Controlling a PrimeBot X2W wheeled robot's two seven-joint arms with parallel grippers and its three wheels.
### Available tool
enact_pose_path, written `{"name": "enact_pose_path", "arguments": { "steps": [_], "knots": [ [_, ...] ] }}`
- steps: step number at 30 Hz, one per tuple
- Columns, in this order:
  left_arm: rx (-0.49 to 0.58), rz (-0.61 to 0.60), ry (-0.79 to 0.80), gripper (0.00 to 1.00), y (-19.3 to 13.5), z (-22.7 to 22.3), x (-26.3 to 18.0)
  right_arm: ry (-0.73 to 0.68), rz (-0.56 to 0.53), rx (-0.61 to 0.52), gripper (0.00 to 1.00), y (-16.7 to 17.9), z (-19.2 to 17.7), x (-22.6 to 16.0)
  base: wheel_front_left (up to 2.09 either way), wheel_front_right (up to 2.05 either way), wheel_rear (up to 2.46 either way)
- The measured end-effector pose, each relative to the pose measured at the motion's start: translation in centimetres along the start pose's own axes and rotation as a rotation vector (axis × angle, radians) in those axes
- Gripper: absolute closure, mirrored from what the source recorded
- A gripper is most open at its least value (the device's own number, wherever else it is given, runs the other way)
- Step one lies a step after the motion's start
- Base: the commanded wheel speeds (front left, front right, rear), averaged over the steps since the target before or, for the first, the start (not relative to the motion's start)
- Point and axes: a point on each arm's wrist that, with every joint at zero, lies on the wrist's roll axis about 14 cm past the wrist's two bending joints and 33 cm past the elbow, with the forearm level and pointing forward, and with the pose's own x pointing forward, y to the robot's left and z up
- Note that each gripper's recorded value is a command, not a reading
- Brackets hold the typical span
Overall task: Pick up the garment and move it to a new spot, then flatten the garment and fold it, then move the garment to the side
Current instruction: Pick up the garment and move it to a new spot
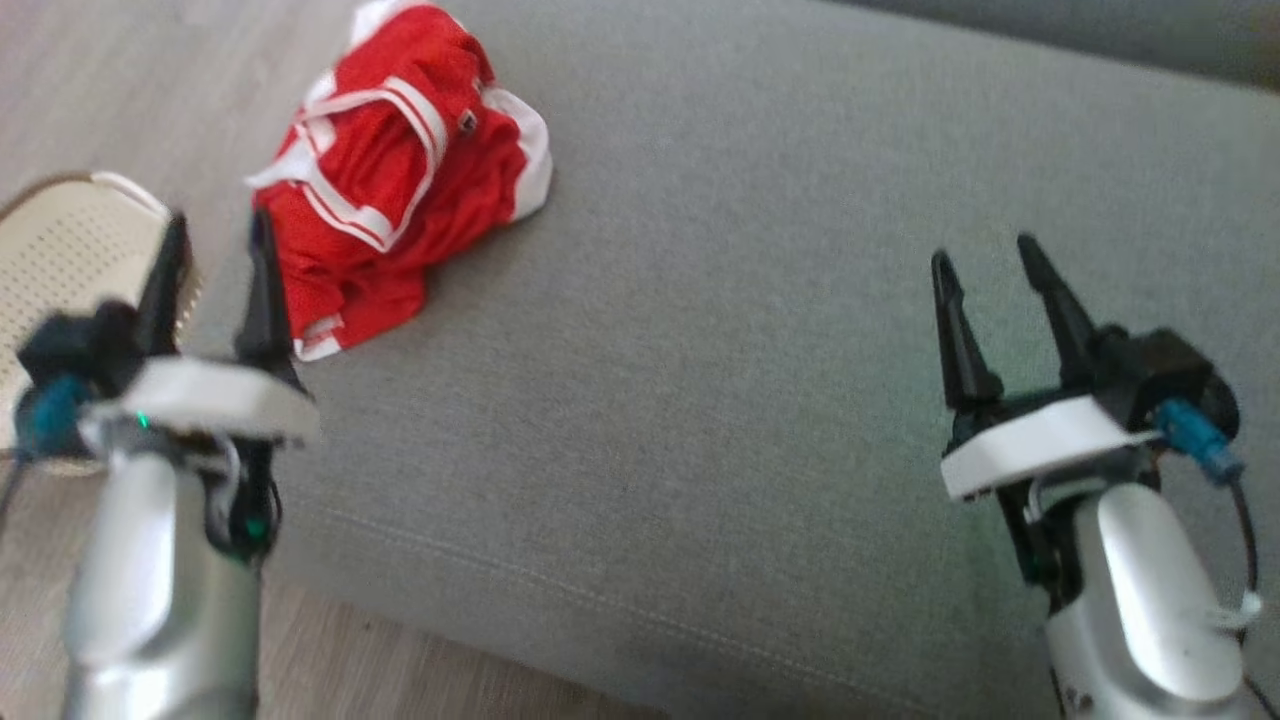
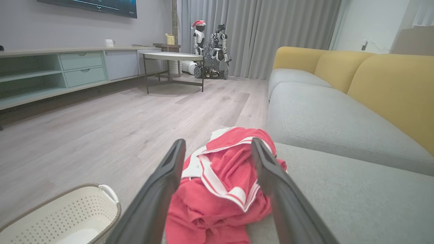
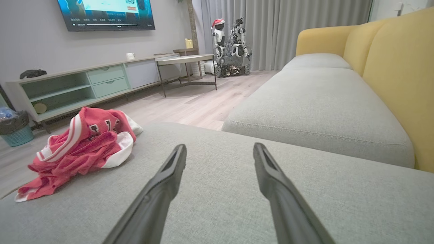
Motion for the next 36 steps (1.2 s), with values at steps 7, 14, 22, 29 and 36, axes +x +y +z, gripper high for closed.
{"name": "enact_pose_path", "arguments": {
  "steps": [7,14,22,29,36],
  "knots": [
    [-0.031,-0.027,0.058,0.0,-1.1,-1.6,7.2,-0.003,-0.035,-0.009,0.0,-2.7,-0.8,2.4,0.0,0.0,0.0],
    [-0.06,-0.033,0.195,0.0,-2.4,-6.6,12.2,0.055,-0.098,0.001,0.0,-6.1,-4.2,3.2,0.0,0.0,0.0],
    [-0.1,-0.079,0.372,0.0,-5.1,-12.8,14.1,0.096,-0.139,0.017,0.0,-8.4,-7.1,3.7,0.0,0.0,0.0],
    [-0.079,-0.08,0.476,1.0,-4.7,-15.0,13.2,0.099,-0.139,0.009,0.0,-8.6,-7.3,3.8,0.0,0.0,0.0],
    [-0.014,-0.093,0.438,1.0,-3.6,-13.4,13.1,0.073,-0.142,-0.007,0.0,-8.5,-5.7,3.8,0.0,0.0,0.0]
  ]
}}
